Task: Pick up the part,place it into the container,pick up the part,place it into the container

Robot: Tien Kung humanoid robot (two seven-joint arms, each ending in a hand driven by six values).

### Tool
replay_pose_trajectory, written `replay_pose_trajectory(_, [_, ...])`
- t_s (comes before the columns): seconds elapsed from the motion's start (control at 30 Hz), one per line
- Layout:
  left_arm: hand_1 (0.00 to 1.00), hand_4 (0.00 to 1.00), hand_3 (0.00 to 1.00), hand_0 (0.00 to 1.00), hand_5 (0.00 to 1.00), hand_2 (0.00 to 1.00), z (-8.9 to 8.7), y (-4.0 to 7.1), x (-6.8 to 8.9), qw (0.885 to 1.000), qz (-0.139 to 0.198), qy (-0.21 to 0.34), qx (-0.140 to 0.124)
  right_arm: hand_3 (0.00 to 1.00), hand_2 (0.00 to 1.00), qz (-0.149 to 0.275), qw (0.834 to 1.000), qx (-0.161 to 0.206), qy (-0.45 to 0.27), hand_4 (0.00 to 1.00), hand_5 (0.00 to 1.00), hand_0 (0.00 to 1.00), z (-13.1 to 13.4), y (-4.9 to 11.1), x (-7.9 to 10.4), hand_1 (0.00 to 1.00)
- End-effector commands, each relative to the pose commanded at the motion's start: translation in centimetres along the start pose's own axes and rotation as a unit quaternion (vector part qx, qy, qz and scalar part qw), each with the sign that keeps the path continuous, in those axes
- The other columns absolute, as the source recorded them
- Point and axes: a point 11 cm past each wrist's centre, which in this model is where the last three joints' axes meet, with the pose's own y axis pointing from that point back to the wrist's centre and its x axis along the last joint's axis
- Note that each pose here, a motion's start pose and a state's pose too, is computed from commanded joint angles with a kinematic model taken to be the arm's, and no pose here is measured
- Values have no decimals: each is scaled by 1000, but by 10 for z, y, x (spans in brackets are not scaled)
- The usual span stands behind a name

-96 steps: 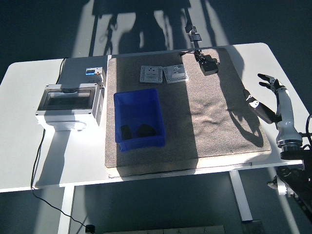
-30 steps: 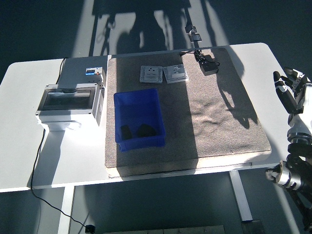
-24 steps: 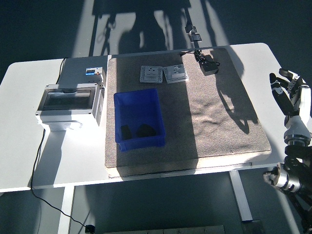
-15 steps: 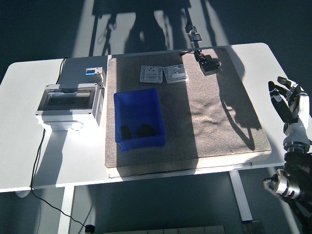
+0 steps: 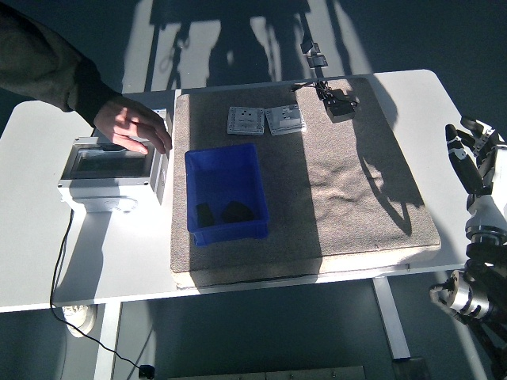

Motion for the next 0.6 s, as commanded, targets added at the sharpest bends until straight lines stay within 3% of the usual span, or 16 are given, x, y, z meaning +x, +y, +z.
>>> replay_pose_trajectory(0.13, [513,668,554,676,589,495,3,0,-3,1000,-2,-6,-5,666,746,-3,1000,2,-4,833,542,810,-1,-1,-1,721])
replay_pose_trajectory(0.17, [513,659,560,675,580,498,3,0,-4,1000,-3,-7,-7,673,734,-3,1000,0,-9,864,611,806,0,-1,0,687])
replay_pose_trajectory(0.53, [532,645,557,679,558,544,7,1,-10,1000,-4,-7,-17,657,714,-3,1000,7,-21,854,597,797,-6,-4,3,663])
replay_pose_trajectory(0.57, [581,654,556,684,566,638,7,1,-11,1000,-4,-5,-17,660,717,-3,1000,7,-20,859,595,792,-5,-4,3,663])
replay_pose_trajectory(0.6, [581,654,556,684,566,638,7,1,-11,1000,-5,-3,-18,660,717,-3,1000,7,-19,859,595,792,-5,-4,3,663])
